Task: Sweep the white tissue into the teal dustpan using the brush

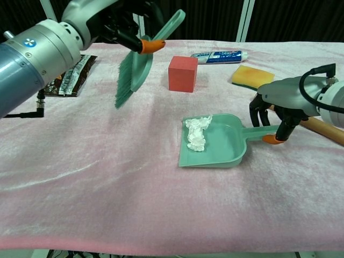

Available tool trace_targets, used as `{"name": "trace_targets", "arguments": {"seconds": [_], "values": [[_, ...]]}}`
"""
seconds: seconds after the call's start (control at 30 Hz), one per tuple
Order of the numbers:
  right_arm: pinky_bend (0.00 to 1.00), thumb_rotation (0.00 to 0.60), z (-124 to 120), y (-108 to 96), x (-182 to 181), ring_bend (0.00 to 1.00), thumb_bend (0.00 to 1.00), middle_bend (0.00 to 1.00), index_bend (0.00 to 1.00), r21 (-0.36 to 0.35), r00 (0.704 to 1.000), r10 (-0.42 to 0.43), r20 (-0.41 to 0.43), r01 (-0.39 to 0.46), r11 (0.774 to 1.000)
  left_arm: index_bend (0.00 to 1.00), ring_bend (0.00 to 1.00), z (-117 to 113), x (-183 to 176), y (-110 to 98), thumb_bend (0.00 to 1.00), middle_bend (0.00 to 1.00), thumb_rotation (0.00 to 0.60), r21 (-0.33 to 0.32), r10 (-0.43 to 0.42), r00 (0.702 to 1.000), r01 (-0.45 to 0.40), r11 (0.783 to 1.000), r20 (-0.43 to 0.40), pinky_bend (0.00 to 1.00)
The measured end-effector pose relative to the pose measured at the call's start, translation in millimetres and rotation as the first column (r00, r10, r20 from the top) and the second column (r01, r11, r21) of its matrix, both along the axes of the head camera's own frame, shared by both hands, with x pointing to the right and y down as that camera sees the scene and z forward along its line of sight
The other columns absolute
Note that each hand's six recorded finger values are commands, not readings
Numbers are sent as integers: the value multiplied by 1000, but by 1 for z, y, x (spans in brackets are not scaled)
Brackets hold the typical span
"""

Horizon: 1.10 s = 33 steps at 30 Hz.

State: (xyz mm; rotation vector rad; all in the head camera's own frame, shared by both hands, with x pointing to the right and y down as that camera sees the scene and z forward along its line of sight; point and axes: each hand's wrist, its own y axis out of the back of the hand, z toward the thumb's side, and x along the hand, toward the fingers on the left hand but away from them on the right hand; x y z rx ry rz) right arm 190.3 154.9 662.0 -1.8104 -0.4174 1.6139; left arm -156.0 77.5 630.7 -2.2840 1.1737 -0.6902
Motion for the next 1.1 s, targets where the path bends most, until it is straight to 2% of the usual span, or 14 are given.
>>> {"name": "trace_targets", "arguments": {"seconds": [0.17,0.37,0.77,0.87,0.97,1.03,1.1], "values": [[763,600,2,3,1,681,413,550,598,6,1000,3,3,-3,1000,552,898,0,-22,-4,362,610,600,4,-30,999,30,1000,30,1000],[763,600,3,5,4,661,290,481,512,12,1000,7,-5,-7,1000,552,898,1,-36,-3,361,609,600,1,-51,998,51,999,46,1000],[764,600,3,8,14,638,205,389,414,11,998,10,-60,-9,1000,551,898,-2,-48,-7,361,608,600,14,-85,995,84,996,55,1000],[764,600,3,10,15,611,181,328,337,8,998,12,-66,-12,1000,550,898,-2,-52,-7,361,607,600,16,-91,994,90,996,58,1000],[763,600,2,11,16,564,152,217,188,11,997,9,-77,-8,1000,550,898,-3,-56,-6,361,606,600,18,-94,994,93,996,63,1000],[759,600,1,11,18,500,141,118,74,16,996,5,-90,-4,1000,550,898,-4,-58,-5,360,606,600,19,-93,993,92,996,70,1000],[717,600,0,10,20,420,132,31,10,24,995,1,-103,2,1000,550,898,-5,-61,-3,359,606,600,21,-89,992,87,996,85,1000]]}}
